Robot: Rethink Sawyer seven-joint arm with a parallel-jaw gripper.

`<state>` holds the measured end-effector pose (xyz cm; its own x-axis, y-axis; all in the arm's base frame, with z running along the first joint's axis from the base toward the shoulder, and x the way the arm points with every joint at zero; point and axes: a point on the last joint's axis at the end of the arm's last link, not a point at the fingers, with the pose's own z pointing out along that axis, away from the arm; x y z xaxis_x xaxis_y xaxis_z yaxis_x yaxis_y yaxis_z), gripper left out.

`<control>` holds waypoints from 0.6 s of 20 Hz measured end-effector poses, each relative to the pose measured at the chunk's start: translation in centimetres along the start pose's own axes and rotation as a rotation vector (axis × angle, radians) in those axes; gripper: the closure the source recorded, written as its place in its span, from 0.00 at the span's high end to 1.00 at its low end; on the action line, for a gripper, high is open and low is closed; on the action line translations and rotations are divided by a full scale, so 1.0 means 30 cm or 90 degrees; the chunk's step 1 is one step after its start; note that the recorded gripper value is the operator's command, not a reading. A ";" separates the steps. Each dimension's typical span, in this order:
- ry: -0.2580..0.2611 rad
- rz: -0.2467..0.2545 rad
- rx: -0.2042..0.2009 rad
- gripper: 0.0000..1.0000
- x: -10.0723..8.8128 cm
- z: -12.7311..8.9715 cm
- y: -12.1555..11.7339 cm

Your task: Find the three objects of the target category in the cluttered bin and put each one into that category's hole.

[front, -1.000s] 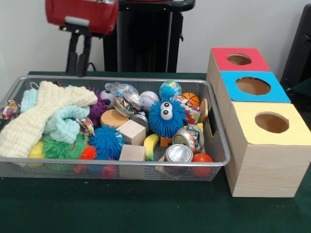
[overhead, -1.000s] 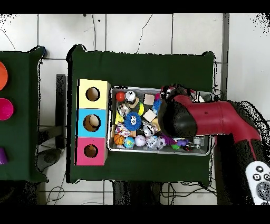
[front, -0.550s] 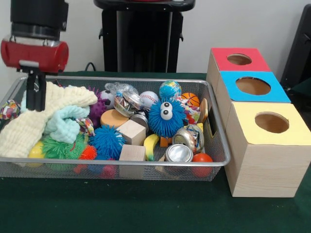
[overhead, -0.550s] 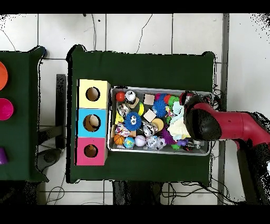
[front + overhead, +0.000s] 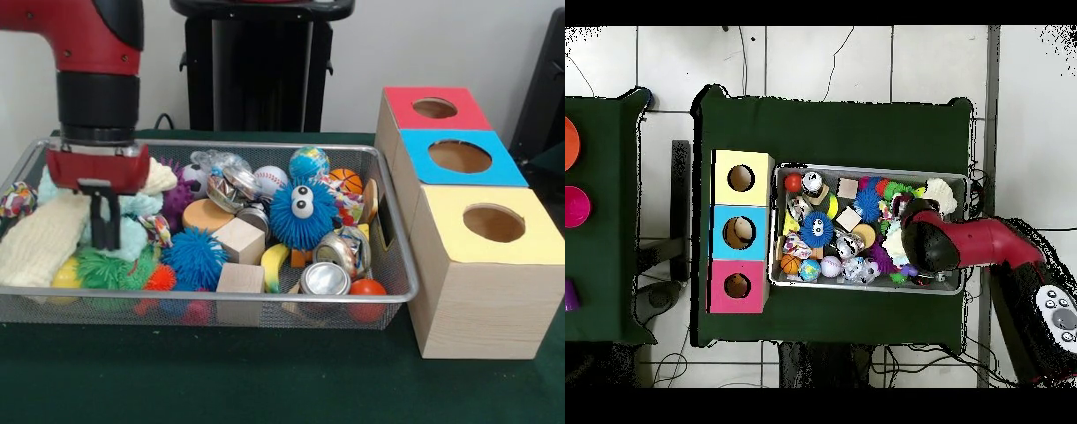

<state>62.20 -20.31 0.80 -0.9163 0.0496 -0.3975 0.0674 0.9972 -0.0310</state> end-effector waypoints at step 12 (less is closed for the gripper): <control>0.017 -0.040 -0.043 0.00 0.129 0.117 0.142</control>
<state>60.32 -16.07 -4.10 -0.9282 -0.0131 -0.3717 -0.0169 0.9998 0.0070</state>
